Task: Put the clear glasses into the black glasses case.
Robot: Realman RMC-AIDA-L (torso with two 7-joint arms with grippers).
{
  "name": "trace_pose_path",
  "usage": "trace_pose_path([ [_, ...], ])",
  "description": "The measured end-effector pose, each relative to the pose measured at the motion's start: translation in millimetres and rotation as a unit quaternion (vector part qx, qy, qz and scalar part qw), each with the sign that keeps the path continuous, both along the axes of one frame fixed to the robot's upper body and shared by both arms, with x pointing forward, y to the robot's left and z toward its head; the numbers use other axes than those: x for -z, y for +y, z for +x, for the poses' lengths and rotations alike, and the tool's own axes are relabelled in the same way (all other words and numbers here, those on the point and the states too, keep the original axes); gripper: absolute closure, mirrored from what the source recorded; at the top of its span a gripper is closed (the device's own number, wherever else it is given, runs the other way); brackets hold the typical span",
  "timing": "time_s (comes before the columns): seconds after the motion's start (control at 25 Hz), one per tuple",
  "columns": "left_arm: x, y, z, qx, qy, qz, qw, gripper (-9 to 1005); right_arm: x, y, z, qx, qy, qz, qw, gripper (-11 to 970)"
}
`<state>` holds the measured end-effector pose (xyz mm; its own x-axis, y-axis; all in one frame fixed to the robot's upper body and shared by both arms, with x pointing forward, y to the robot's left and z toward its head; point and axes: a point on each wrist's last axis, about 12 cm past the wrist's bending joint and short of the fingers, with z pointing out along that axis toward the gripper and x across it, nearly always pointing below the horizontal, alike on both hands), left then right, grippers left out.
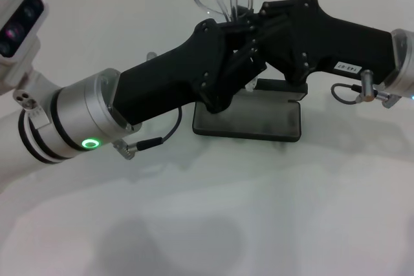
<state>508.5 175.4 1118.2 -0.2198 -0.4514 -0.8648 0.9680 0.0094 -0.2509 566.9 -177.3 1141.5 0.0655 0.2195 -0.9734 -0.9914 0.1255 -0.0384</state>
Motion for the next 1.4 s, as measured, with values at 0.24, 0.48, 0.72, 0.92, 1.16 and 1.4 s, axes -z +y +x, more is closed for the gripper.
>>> trace_pose_path([
  [0.24, 0.9, 0.9, -0.4, -0.002, 0.002, 0.001, 1.000, 949, 0.0, 5.3, 0.3, -0.012, 0.001, -0.010, 1.000, 884],
  [0.48, 1.3, 1.0, -1.0, 0.000, 0.001, 0.003, 1.000, 949, -0.1, 4.8, 0.6, -0.008, 0.002, -0.007, 1.000, 884],
  [0.72, 4.3, 10.1, -8.8, 0.007, -0.001, 0.002, 1.000, 948, 3.0, -2.6, -1.7, 0.008, 0.006, 0.000, 1.000, 883],
  [0.92, 3.9, 42.5, -21.4, 0.006, -0.023, 0.002, 1.000, 948, -1.5, -15.8, -6.3, 0.009, 0.002, -0.013, 1.000, 883],
  [1.16, 0.6, 89.6, -33.4, -0.049, -0.037, -0.015, 0.998, 949, -21.2, -16.7, -25.9, -0.021, -0.009, -0.181, 0.983, 883],
  [1.4, -0.5, 111.1, -37.7, -0.095, -0.041, -0.022, 0.994, 949, -46.6, 22.8, -46.0, 0.036, -0.064, -0.396, 0.915, 883],
])
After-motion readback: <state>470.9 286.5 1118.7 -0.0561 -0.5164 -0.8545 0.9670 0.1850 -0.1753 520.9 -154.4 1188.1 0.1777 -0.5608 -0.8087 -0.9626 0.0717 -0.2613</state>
